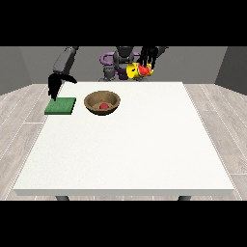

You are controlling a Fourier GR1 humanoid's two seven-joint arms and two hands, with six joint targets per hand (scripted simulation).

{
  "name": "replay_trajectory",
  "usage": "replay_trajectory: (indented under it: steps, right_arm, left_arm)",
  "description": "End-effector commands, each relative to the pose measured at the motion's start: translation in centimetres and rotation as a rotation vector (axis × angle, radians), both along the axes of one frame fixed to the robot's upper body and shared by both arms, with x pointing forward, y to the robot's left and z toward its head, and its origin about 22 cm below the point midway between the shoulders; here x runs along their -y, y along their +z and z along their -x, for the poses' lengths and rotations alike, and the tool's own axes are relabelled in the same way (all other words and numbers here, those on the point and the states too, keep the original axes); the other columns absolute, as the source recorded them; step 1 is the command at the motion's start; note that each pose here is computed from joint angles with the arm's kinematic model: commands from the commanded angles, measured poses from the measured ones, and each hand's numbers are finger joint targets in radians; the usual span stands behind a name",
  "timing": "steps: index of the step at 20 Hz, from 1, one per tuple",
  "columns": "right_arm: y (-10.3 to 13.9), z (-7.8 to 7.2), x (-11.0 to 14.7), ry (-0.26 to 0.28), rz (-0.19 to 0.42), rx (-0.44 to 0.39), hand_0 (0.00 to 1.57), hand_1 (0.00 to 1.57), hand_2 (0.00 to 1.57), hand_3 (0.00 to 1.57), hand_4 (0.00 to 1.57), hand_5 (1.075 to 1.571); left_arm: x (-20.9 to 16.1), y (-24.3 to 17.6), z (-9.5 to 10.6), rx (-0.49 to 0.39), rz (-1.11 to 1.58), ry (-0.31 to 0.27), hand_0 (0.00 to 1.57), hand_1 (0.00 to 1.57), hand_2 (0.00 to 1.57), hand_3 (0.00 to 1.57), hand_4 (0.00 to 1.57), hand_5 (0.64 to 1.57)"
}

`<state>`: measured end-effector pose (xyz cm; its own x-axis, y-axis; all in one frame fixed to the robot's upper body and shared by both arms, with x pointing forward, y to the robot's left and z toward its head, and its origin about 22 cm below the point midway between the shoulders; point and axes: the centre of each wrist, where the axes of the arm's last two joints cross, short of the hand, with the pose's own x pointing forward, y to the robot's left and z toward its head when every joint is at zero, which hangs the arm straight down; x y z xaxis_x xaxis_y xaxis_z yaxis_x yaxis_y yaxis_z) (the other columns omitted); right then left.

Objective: Pick the cup and pour the ball into the bowl, then pick the bowl and place it on the pad

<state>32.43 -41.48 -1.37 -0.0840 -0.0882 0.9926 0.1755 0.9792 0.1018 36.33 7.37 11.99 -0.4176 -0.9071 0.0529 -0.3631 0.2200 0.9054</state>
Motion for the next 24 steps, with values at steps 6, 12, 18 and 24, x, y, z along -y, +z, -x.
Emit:
replay_trajectory:
  steps: [6, 12, 18, 24]
  right_arm:
    - [3.1, -3.3, -2.3, 0.009, -0.051, 0.113, 0.00, 0.00, 0.00, 0.00, 0.31, 1.569]
    - [3.8, -5.8, -8.0, 0.109, -0.059, 0.127, 0.00, 0.00, 0.00, 0.00, 0.42, 1.566]
    - [1.1, -4.7, -10.9, 0.169, -0.033, 0.022, 0.00, 0.00, 0.00, 0.00, 0.11, 1.541]
    - [-1.2, -4.2, -11.4, 0.132, -0.063, -0.025, 0.00, 0.00, 0.00, 0.00, 0.08, 1.543]
  left_arm:
    - [-4.5, 0.9, -1.2, -0.135, 0.617, -0.129, 1.08, 1.08, 1.09, 0.91, 0.82, 1.549]
    - [-6.5, -1.8, -1.2, -0.171, 0.924, -0.196, 0.00, 0.00, 0.00, 0.00, 0.40, 1.548]
    - [-10.5, -7.5, -0.9, -0.296, 0.988, -0.144, 0.00, 0.00, 0.00, 0.00, 0.00, 1.519]
    - [-8.3, -4.9, -1.1, -0.344, 1.001, -0.203, 0.00, 0.00, 0.00, 0.00, 0.00, 1.533]
